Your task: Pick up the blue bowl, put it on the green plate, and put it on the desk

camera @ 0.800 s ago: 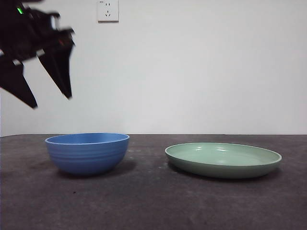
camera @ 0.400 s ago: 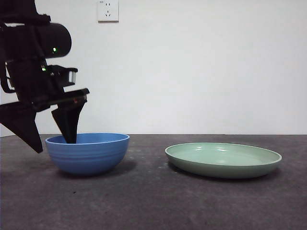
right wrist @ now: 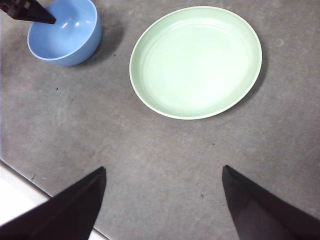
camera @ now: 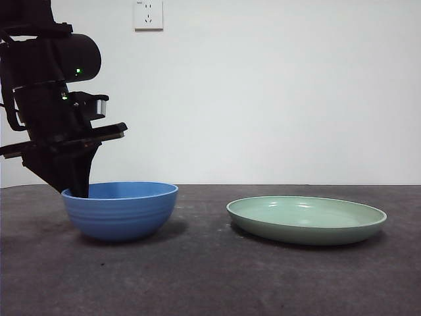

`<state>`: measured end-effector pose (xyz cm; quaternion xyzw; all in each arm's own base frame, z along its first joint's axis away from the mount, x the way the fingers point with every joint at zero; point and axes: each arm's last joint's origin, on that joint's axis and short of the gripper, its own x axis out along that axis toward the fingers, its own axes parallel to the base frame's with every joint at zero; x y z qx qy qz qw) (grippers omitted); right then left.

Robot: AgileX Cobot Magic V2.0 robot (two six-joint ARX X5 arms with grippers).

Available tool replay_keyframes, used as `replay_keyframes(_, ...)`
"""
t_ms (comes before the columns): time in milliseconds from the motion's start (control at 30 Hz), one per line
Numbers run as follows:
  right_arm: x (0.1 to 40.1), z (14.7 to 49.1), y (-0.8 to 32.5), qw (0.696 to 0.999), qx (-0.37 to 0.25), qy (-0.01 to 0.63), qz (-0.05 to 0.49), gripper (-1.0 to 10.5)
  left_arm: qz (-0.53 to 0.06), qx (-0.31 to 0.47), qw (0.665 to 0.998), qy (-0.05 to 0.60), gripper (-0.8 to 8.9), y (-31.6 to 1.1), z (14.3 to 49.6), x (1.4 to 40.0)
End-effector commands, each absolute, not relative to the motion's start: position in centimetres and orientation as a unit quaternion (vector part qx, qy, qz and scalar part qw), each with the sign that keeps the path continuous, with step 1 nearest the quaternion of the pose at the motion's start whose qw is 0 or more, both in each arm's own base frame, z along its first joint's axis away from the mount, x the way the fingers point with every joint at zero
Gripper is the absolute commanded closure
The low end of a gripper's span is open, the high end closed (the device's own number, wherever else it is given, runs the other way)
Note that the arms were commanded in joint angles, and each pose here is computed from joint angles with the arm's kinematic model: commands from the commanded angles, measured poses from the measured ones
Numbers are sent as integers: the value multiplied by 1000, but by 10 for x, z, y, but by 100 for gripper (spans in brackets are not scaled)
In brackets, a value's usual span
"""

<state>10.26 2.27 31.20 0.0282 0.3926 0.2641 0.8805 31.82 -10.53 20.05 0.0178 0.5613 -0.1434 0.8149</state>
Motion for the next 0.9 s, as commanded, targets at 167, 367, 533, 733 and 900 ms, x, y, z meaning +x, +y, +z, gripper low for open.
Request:
replay_keyframes(167, 103, 317, 23, 884, 30, 384, 265, 575, -173, -5, 861, 478, 804, -124, 273, 320)
replay_keyframes(367, 103, 317, 23, 884, 32, 384, 264, 575, -237, -5, 877, 418, 803, -174, 319, 316)
replay_keyframes(533, 103, 317, 23, 884, 34, 385, 263, 575, -276, 9, 862, 425, 804, -228, 310, 332)
replay_keyframes(733, 103, 317, 23, 884, 34, 386, 263, 575, -295, 30, 843, 449, 803, -272, 283, 348)
replay_keyframes(900, 103, 317, 23, 883, 34, 386, 263, 575, -302, 50, 823, 479, 803, -308, 245, 363)
